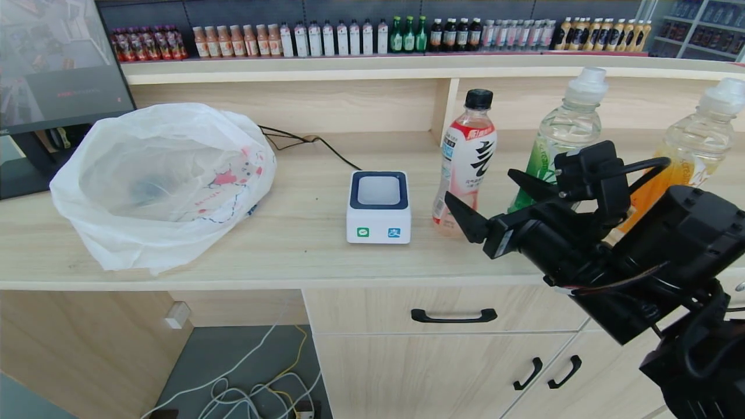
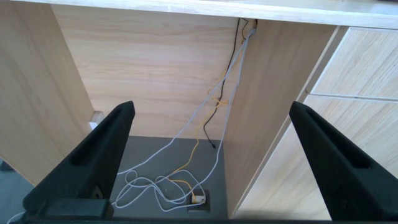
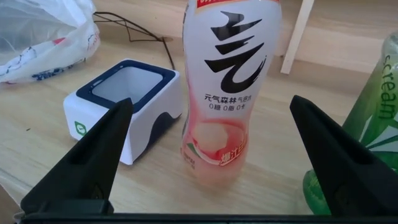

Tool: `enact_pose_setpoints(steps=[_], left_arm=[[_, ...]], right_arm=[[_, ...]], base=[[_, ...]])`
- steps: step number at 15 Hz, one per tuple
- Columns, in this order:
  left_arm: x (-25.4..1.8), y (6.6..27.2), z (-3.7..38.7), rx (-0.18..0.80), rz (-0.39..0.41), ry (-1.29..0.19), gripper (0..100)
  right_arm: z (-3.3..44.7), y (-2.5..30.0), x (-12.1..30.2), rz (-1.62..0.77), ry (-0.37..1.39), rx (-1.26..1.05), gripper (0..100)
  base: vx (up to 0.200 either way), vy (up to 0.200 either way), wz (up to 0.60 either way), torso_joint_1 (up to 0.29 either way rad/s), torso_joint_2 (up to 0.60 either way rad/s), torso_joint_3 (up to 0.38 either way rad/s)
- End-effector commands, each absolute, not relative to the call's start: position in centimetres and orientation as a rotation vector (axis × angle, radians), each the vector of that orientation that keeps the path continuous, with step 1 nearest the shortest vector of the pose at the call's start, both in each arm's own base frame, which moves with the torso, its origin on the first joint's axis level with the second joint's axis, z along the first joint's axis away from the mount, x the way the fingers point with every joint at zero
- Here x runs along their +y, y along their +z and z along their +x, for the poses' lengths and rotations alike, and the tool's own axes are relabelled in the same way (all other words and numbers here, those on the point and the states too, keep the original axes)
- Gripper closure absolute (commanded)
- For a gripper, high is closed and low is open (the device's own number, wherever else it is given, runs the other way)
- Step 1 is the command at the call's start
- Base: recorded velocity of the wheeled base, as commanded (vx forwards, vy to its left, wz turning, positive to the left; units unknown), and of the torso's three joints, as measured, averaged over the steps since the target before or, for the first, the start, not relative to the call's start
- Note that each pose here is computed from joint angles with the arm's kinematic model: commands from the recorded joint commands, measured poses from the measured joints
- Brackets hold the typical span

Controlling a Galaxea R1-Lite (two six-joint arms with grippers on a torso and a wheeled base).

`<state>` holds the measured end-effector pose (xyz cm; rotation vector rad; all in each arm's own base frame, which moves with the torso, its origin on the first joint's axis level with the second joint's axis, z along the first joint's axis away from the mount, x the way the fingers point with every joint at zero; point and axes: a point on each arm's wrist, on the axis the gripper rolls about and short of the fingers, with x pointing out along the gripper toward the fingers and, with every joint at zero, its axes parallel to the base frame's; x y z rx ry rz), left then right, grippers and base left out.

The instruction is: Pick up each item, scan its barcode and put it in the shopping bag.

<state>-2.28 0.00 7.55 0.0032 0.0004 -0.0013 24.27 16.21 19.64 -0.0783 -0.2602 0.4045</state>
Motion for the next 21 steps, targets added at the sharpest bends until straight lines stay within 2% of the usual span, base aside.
enact_pose_setpoints(steps=[1,6,21], left_arm=[[0.0,7.5,-2.3,0.0,0.003,-0.002,0],[0.0,7.5,-2.3,0.0,0.003,-0.003,0],[0.0,7.5,-2.3,0.0,0.003,-0.002,0]], right_arm=[[25.4,19.2,16.8,-0.08,0.38,-0.25,0],[27.4,18.7,17.4,-0.047,0.323,-0.244,0],[30.2,19.0,18.7,0.005,0.301,-0.283,0]], base=[[0.0,0.0,0.0,0.0,0.0,0.0],[0.0,0.0,0.0,0.0,0.0,0.0],[0.0,0.0,0.0,0.0,0.0,0.0]])
